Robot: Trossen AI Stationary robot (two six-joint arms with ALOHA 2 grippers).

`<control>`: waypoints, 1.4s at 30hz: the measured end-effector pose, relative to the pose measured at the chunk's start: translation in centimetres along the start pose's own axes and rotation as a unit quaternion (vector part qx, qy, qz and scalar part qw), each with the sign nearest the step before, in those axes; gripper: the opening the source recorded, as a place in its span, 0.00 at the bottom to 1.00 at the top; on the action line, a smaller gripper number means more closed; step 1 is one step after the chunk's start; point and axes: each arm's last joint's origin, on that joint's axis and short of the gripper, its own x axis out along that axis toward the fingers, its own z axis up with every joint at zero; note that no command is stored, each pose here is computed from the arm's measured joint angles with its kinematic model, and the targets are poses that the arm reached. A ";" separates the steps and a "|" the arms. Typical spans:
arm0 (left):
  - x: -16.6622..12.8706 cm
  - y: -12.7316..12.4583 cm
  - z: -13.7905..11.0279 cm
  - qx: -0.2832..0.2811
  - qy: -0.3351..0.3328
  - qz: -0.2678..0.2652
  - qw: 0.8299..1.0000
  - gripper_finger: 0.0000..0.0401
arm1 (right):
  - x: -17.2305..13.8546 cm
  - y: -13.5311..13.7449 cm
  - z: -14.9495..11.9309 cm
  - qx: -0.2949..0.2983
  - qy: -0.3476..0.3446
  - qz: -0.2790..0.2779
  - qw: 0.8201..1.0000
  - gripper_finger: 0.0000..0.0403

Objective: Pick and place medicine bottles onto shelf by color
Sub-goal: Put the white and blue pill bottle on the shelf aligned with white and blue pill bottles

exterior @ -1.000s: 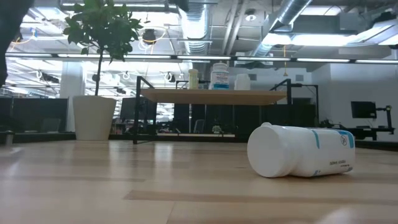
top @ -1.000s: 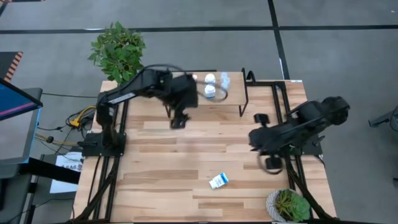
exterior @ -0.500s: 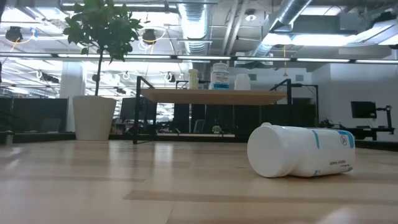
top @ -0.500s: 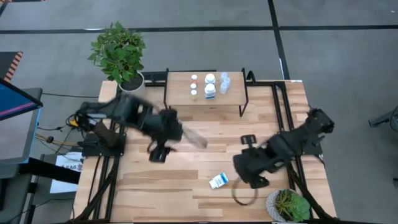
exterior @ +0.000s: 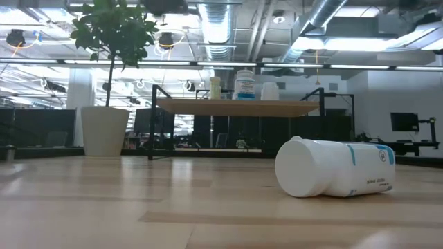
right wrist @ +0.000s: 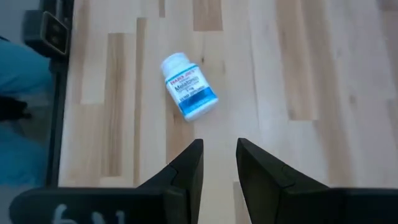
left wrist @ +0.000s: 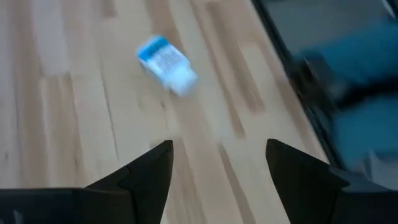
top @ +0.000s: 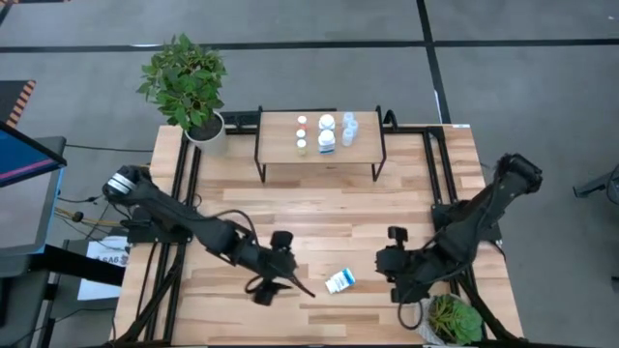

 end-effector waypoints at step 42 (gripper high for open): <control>17.5 0.1 -5.4 -0.151 -0.188 0.021 0.970 0.48 | 15.8 0.7 -0.4 -0.057 0.057 0.021 0.997 0.22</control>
